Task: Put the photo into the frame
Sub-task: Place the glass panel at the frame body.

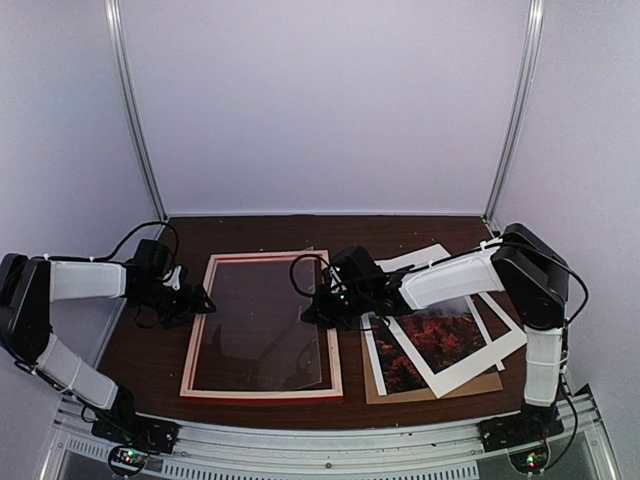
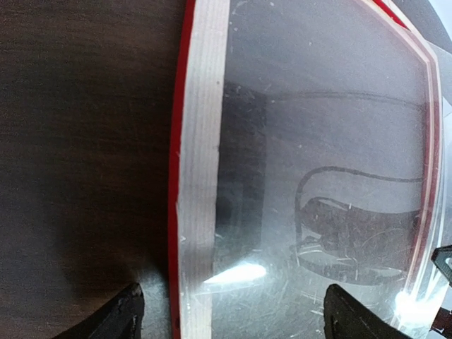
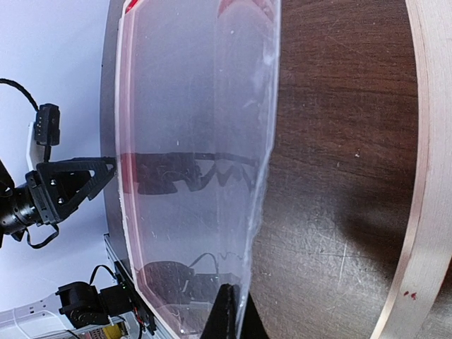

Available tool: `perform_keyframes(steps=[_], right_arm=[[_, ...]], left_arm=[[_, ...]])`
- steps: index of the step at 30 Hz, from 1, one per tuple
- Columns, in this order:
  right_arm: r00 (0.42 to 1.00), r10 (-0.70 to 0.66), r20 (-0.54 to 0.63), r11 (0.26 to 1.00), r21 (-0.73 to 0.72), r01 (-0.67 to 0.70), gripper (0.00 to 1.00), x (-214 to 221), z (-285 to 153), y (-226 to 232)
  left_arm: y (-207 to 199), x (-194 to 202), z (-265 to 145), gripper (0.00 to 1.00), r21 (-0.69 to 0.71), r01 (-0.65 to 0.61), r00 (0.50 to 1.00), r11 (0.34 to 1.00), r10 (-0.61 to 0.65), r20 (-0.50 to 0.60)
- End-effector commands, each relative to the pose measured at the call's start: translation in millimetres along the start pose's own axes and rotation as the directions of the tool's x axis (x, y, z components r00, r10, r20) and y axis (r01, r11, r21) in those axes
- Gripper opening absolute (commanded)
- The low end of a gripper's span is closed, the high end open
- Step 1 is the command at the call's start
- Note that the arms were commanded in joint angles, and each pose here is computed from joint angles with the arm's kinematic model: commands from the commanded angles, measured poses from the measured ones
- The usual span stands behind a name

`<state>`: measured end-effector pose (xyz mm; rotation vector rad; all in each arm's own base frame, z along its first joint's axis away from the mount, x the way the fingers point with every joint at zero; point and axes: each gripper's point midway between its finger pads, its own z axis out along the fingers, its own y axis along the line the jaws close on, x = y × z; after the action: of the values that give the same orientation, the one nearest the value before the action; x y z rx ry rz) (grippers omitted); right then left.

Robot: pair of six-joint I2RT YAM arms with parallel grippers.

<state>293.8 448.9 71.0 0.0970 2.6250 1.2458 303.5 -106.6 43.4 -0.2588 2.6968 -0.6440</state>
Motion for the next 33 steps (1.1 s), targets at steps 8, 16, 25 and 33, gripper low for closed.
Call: perform_keyframes(steps=[8,16,25,33], right_arm=[[0.998,-0.025,0.057,1.0,0.01,0.025,0.0,-17.0,-5.8,7.4],[0.997,-0.037,0.064,0.999,0.027,0.035,0.0,-18.7,-7.0,5.5],[0.997,-0.043,0.068,0.999,0.032,0.041,0.0,-21.2,-7.1,4.9],[0.996,-0.054,0.07,0.998,0.039,0.052,0.0,-23.4,-8.2,4.9]], left_arm=[[-13.1,-9.5,-1.2,0.88,0.037,-0.013,0.999,0.999,0.012,0.031],[-12.2,-14.8,-4.9,0.88,0.022,-0.01,0.998,1.0,0.009,0.06],[-11.9,-19.8,-7.7,0.88,0.006,-0.014,0.997,1.0,0.013,0.073],[-10.7,-18.8,-8.0,0.89,-0.001,-0.019,0.997,1.0,0.019,0.068]])
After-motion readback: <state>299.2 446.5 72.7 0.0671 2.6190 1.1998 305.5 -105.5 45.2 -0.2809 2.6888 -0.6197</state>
